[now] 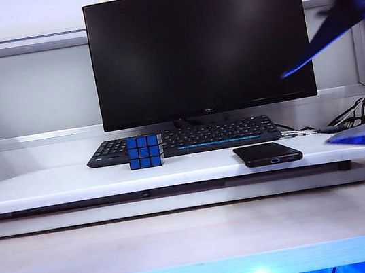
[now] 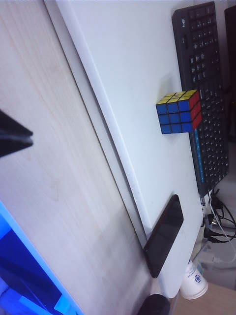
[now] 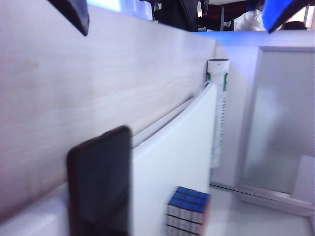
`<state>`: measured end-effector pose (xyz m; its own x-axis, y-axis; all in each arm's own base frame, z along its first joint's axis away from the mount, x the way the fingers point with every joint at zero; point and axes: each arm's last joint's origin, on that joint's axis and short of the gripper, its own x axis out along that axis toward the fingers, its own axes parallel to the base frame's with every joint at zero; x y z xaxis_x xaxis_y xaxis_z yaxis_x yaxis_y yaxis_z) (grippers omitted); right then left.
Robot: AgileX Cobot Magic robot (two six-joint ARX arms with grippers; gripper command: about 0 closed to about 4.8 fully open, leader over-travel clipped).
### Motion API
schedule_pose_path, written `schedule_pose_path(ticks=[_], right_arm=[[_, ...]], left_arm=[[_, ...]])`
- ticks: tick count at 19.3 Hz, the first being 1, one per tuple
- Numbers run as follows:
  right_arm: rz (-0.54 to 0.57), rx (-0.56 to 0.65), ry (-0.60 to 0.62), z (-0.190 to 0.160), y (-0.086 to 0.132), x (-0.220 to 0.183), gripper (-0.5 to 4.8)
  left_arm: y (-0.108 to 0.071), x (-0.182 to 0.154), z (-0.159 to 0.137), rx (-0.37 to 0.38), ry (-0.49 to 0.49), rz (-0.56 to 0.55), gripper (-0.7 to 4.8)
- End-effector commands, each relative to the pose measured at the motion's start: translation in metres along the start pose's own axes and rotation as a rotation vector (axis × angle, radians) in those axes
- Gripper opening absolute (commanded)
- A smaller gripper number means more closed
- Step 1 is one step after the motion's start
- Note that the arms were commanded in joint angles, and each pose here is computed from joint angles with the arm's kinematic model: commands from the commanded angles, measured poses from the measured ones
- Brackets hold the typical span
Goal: Put the phone on top of the Rubik's Cube.
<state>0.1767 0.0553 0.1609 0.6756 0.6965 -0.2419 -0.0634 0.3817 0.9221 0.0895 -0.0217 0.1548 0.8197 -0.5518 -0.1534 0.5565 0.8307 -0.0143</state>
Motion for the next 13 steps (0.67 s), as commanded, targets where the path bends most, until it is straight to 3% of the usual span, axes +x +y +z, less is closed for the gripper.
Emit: schedule_pose_path(ticks=[1, 8, 13], right_arm=[[0.003, -0.003, -0.001, 0.018, -0.002, 0.027, 4.79], [-0.093, 0.053, 0.013, 0.033, -0.03, 0.066, 4.79], [-0.13, 0.048, -0.046, 0.041, -0.033, 0.077, 4.79]], left_arm=[[-0.001, -0.001, -0.002, -0.019, 0.025, -0.023, -0.06], [-0.002, -0.001, -0.002, -0.019, 0.024, -0.044, -0.05], [-0.002, -0.001, -0.002, -0.019, 0.024, -0.044, -0.05]])
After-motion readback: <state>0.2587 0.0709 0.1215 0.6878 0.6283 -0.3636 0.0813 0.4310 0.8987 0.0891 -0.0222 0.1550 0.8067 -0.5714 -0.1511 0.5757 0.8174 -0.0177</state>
